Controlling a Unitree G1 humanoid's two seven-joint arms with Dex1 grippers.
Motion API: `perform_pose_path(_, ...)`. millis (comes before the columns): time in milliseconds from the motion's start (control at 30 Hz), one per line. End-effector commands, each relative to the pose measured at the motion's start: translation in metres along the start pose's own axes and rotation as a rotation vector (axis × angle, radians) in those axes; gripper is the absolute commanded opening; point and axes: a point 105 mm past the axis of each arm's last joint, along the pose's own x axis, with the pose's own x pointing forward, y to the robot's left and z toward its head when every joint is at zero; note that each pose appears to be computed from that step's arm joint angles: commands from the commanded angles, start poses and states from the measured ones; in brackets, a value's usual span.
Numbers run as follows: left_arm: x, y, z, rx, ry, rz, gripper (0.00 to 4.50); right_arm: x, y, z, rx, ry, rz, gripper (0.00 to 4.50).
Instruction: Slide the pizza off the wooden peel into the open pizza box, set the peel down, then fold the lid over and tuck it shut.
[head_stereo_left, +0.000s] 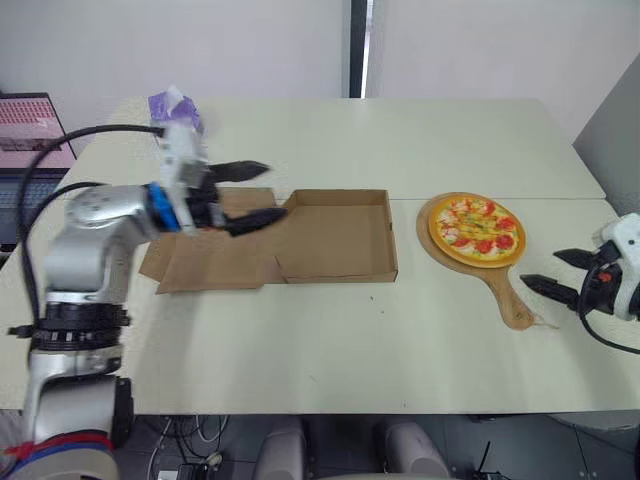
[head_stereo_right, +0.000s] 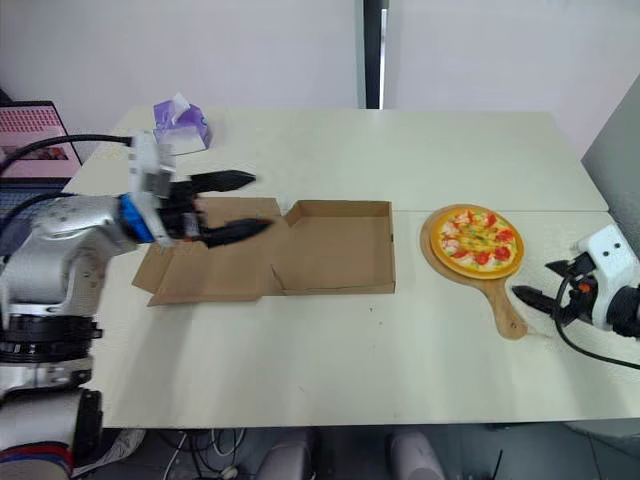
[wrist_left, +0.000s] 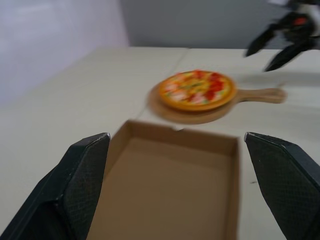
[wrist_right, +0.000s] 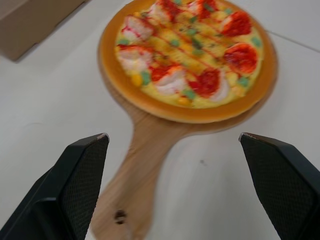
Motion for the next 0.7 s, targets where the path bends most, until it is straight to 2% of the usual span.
perform_pose_path(33, 0.032, -0.043, 0.033, 0.068, -0.082, -0.23, 4.5, -0.001, 0.013, -0.001, 0.015, 0.0, -0.058, 4.49)
perform_pose_path(200, 0.05, -0.073, 0.035, 0.084, -0.107, -0.353, 4.5, 0.009, 0.028, -0.014, 0.045, 0.0, -0.101, 4.49)
perform_pose_path(367, 0.054, -0.07, 0.036, 0.085, -0.116, -0.341, 4.5, 0.017, 0.018, -0.015, 0.04, -0.019, -0.173, 4.49)
perform_pose_path(700, 0.059, -0.067, 0.036, 0.095, -0.121, -0.325, 4.5, 0.051, 0.011, -0.031, 0.063, -0.001, -0.159, 4.49)
